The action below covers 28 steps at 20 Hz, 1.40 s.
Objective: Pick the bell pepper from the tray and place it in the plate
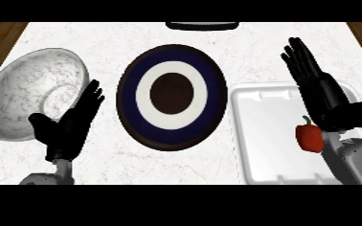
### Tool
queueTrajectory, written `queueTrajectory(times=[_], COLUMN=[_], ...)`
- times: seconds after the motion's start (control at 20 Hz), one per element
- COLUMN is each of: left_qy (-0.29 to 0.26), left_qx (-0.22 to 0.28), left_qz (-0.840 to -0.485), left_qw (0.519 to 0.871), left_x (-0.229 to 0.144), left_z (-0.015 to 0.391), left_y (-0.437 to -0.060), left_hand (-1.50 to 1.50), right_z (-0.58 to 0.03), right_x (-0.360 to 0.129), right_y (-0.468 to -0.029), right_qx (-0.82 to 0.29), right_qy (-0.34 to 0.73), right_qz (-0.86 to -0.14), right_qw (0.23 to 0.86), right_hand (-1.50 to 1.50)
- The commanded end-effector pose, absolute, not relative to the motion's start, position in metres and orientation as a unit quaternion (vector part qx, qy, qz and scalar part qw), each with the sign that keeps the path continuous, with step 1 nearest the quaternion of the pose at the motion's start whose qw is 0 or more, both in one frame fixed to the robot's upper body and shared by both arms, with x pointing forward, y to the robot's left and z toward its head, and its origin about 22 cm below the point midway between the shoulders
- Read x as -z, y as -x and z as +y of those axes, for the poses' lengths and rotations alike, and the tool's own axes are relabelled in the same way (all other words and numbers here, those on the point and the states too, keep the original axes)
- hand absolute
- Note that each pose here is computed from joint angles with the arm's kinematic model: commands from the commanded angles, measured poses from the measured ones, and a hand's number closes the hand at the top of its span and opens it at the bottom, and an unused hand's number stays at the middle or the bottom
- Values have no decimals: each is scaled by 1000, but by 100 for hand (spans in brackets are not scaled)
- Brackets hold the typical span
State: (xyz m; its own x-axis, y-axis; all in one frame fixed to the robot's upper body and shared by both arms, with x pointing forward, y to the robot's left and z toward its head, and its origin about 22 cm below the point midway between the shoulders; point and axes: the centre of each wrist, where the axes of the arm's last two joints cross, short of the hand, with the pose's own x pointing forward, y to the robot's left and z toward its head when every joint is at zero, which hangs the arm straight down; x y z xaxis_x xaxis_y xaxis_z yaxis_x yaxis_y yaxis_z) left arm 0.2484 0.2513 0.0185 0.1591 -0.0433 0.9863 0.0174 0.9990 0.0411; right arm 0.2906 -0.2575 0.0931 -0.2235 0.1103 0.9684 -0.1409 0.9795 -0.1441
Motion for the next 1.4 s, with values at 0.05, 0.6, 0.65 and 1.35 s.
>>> queueTrajectory(times=[0.05,0.6,0.65,1.35], left_qy=[-87,-217,-228,-212], left_qx=[50,116,118,126], left_qz=[-660,-658,-666,-683], left_qw=[744,712,701,687], left_x=[-16,7,0,-13], left_z=[278,332,339,339], left_y=[-239,-205,-209,-216], left_hand=[0,0,0,0], right_z=[-285,-307,-299,-299], right_x=[-88,-74,-76,-84], right_y=[-283,-240,-230,-116], right_qx=[38,345,357,117], right_qy=[-1,320,327,347], right_qz=[-792,-764,-765,-664], right_qw=[609,441,425,652], right_hand=[-150,-150,-150,-150])
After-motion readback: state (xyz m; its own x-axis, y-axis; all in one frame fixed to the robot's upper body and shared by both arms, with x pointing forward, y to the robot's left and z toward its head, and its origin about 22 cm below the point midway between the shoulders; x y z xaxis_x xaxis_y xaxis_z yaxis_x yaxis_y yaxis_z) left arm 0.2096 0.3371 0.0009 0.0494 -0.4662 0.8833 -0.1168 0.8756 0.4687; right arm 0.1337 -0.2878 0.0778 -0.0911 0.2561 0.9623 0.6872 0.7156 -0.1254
